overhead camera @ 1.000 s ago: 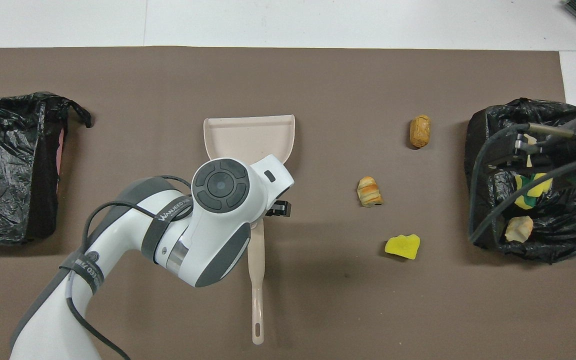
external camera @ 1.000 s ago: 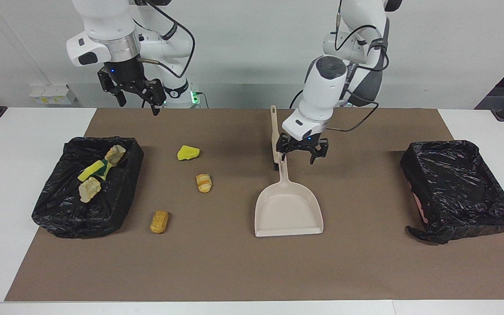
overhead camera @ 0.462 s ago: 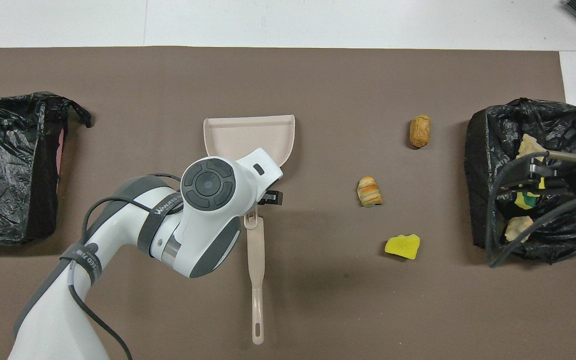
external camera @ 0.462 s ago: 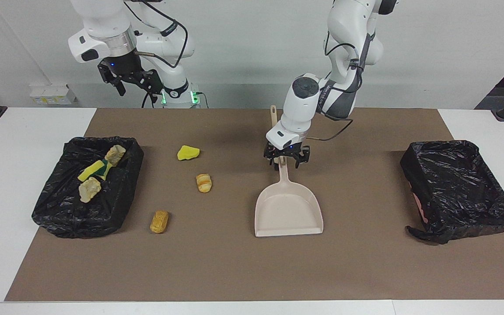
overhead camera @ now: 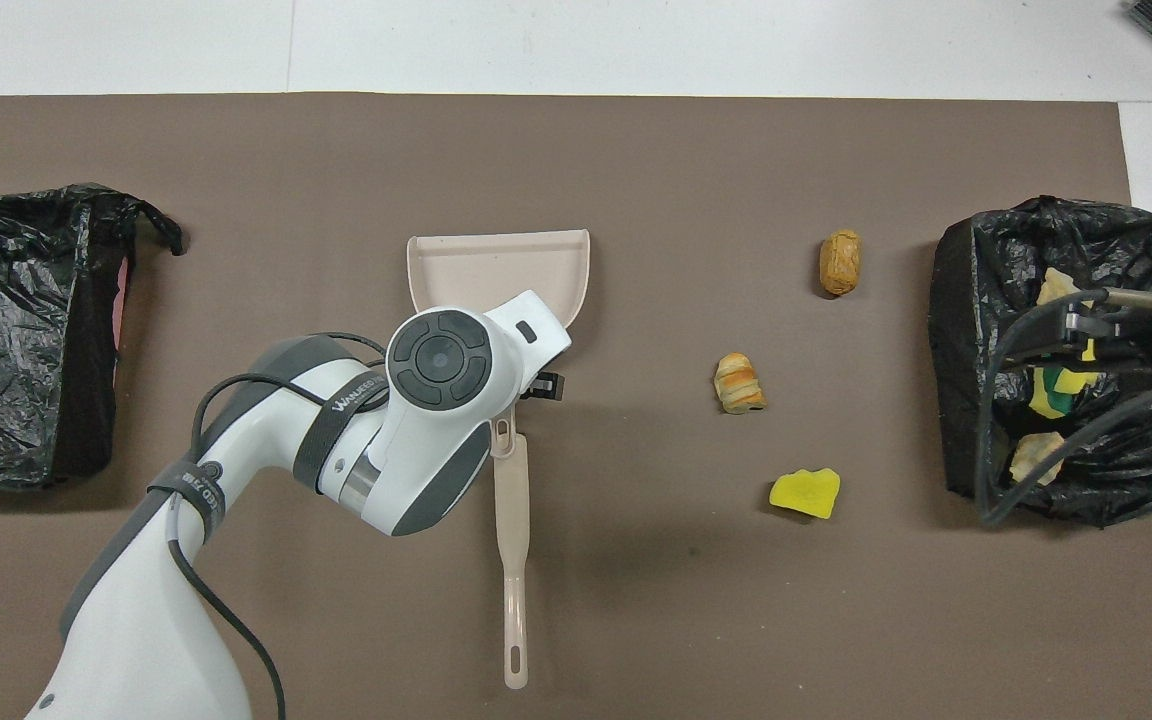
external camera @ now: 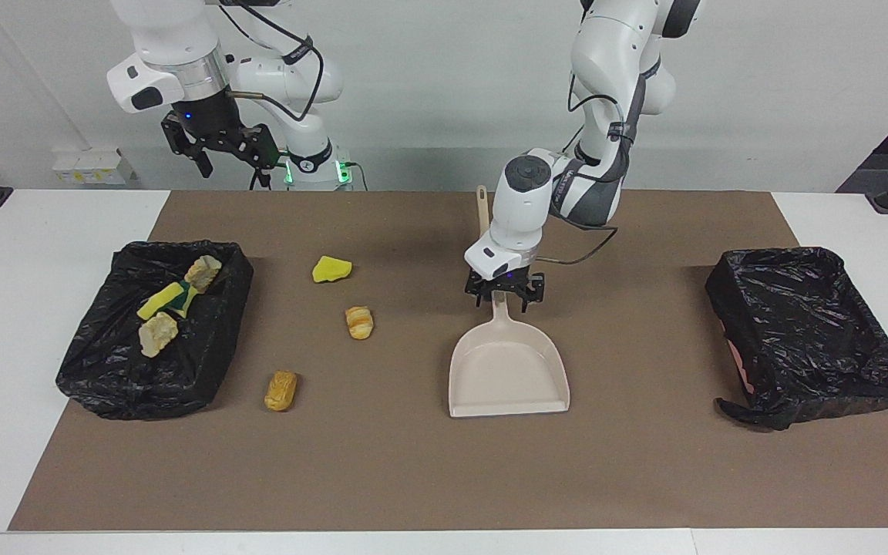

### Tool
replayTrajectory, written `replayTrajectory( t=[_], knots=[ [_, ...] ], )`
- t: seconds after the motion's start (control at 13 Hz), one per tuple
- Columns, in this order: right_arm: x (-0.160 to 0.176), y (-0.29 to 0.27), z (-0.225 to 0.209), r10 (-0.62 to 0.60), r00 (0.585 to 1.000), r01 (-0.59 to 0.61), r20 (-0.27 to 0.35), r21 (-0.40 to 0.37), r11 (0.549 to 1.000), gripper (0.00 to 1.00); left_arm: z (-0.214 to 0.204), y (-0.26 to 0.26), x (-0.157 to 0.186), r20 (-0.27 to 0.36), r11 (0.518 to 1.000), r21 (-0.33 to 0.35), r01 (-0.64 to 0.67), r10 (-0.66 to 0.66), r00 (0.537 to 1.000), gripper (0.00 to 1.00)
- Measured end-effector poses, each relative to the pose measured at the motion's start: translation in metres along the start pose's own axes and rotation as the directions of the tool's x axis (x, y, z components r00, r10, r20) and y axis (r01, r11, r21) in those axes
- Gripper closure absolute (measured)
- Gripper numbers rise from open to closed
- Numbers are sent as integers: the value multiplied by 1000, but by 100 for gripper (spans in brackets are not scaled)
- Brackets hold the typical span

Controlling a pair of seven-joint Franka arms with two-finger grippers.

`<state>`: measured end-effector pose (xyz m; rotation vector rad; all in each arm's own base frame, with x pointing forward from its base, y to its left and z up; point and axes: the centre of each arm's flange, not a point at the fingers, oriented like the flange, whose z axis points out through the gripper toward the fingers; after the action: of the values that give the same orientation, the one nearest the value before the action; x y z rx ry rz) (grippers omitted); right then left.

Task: Sweep and dump trash in bin
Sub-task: 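Grasp the dustpan with the left gripper while the right gripper pushes trash into the bin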

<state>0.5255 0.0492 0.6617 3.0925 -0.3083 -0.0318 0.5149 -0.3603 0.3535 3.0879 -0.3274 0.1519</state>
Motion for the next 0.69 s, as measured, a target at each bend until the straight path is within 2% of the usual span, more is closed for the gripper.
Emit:
replayTrajectory(
  t=[0.08, 0.15, 0.31, 0.46, 0.69],
  knots=[
    [1, 0, -1, 0, 1000, 0, -2, 1, 1000, 0, -2, 0, 2, -4, 1000, 0, 0, 0, 1000, 2],
    [2, 0, -1, 1, 1000, -1, -3, 2, 1000, 0, -2, -1, 2, -3, 1000, 2, 0, 0, 1000, 11],
    [3, 1, -2, 2, 1000, -2, -4, 2, 1000, 0, 1, -2, 0, 11, 1000, 9, 0, 0, 1000, 44],
    [4, 0, 0, 2, 1000, -2, -2, 2, 1000, 0, 2, -3, -1, 20, 1000, 14, 2, -3, 1000, 67],
    [6, 0, 1, 2, 1000, -2, 0, 3, 1000, 0, -3, -16, 8, 0, 999, 42, -24, 24, 1000, 67]
  ],
)
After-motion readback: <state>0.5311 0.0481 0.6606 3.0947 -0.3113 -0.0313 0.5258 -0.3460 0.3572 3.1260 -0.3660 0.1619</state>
